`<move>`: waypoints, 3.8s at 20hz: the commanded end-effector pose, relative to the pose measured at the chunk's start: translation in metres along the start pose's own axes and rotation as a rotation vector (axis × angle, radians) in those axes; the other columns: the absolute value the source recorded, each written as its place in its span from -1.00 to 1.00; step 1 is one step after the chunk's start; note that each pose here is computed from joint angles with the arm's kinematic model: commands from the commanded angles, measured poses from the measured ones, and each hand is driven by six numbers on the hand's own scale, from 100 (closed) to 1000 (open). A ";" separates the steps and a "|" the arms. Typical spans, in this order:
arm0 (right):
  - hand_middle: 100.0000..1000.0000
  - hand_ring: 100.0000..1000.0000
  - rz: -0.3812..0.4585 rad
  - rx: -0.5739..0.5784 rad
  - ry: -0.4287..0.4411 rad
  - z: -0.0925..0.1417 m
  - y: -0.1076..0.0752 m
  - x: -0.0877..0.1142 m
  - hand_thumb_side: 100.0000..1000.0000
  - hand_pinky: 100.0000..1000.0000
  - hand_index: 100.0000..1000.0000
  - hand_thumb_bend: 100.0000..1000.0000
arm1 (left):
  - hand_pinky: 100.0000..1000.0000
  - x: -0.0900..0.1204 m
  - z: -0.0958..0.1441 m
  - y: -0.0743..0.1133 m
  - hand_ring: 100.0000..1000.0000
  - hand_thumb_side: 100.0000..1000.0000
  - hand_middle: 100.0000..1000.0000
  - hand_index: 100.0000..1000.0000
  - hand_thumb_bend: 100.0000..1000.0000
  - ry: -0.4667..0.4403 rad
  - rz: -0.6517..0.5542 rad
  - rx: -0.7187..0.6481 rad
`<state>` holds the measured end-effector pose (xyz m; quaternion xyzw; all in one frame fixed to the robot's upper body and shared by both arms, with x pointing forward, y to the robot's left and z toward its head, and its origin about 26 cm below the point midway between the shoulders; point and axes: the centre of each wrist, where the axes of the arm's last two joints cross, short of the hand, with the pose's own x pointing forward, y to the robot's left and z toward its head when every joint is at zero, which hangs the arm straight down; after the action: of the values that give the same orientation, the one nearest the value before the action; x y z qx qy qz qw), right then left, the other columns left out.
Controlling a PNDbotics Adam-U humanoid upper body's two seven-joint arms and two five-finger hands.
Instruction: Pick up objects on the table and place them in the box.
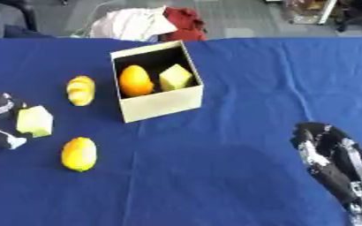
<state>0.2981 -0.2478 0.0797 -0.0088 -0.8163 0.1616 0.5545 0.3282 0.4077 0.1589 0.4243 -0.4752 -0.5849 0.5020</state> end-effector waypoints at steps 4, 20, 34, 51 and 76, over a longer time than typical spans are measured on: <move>0.09 0.16 0.022 0.011 -0.008 -0.001 -0.005 0.004 -0.26 0.21 0.32 -1.00 | 0.36 0.024 0.001 0.089 -0.04 -0.75 -0.06 0.37 -0.95 -0.123 -0.079 0.242; 0.09 0.16 -0.008 0.062 -0.008 -0.003 0.005 0.003 -0.23 0.21 0.32 -1.00 | 0.42 0.109 -0.116 0.116 0.15 -0.74 0.15 0.54 -0.92 -0.355 -0.126 0.216; 0.09 0.16 -0.006 0.058 -0.005 -0.003 0.003 0.002 -0.23 0.21 0.32 -1.00 | 0.74 0.115 -0.108 0.113 0.68 0.36 0.80 0.96 -0.55 -0.430 -0.274 0.134; 0.09 0.16 0.009 0.045 -0.002 -0.002 0.000 0.001 -0.23 0.21 0.32 -1.00 | 0.71 0.096 -0.023 0.125 0.64 0.46 0.72 0.93 -0.39 -0.577 -0.378 0.005; 0.09 0.17 0.014 0.045 -0.010 -0.003 0.000 0.003 -0.24 0.21 0.32 -1.00 | 0.51 0.094 -0.005 0.035 0.35 0.11 0.49 0.74 -0.10 -0.548 -0.469 -0.420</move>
<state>0.2982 -0.2422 0.0751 0.0076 -0.8084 0.1784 0.5610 0.3265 0.3087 0.1830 0.2302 -0.3696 -0.8490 0.2994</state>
